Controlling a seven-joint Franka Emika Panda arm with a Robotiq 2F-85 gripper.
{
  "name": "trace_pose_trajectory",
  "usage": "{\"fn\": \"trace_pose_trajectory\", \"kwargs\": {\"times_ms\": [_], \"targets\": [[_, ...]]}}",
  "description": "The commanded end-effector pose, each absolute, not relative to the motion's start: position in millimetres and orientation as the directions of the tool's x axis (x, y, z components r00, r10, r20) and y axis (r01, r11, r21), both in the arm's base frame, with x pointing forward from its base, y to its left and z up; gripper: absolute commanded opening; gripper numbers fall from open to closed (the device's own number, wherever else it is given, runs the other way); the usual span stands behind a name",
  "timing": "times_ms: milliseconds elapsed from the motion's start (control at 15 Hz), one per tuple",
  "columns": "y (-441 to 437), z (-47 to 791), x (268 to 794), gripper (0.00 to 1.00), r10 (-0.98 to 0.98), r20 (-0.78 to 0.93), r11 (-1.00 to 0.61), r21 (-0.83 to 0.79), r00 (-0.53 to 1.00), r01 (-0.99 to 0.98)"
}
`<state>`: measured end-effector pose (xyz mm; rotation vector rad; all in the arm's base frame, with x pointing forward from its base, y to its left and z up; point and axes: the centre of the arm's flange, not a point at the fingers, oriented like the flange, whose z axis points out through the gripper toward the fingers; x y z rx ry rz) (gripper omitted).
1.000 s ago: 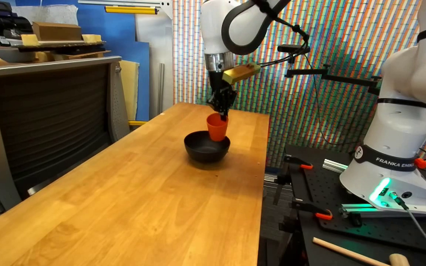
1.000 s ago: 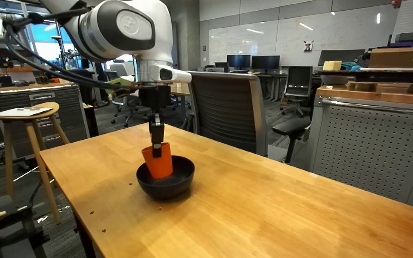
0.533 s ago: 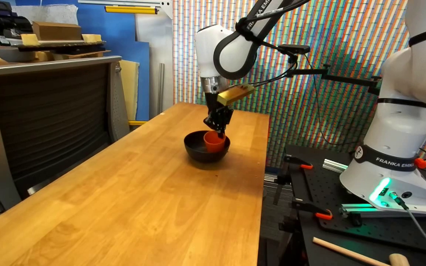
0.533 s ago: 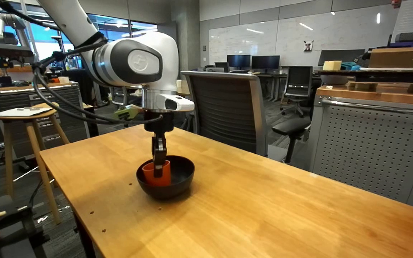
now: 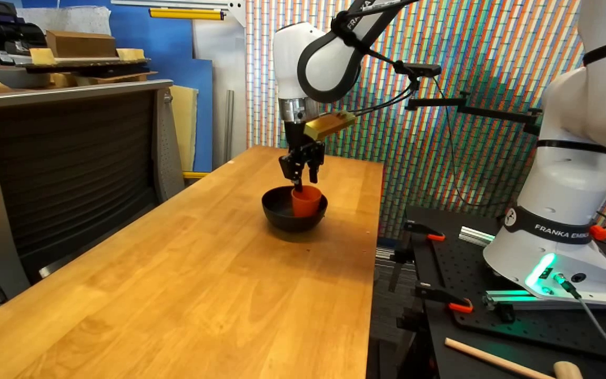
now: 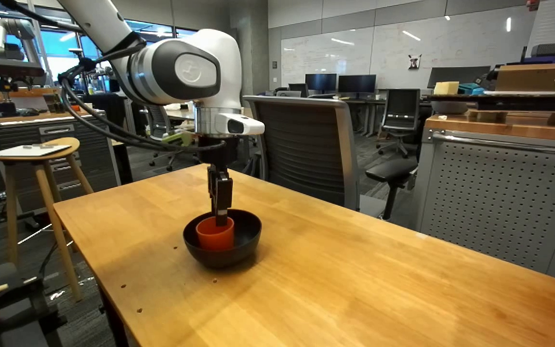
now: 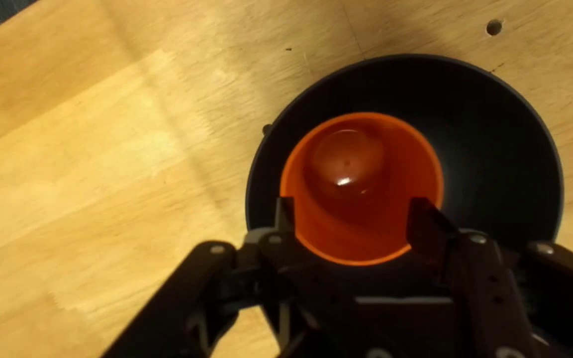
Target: Put the orange cup into the black bowl
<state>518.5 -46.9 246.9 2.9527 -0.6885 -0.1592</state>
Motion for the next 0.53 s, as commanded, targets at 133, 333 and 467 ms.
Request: {"fn": "trace_pose_trajectory", "kwargs": {"times_ms": [133, 333, 467], "targets": [[-42.8, 361.1, 475.1, 1.0, -0.296, -0.078, -0.955, 0.049, 0.952, -0.292], [-39.7, 351.7, 486.9, 1.0, -0.294, -0.088, -0.955, 0.058, 0.952, -0.289], [-38.9, 369.9, 475.4, 1.0, -0.273, -0.082, -0.962, 0.047, 0.959, -0.27]]}}
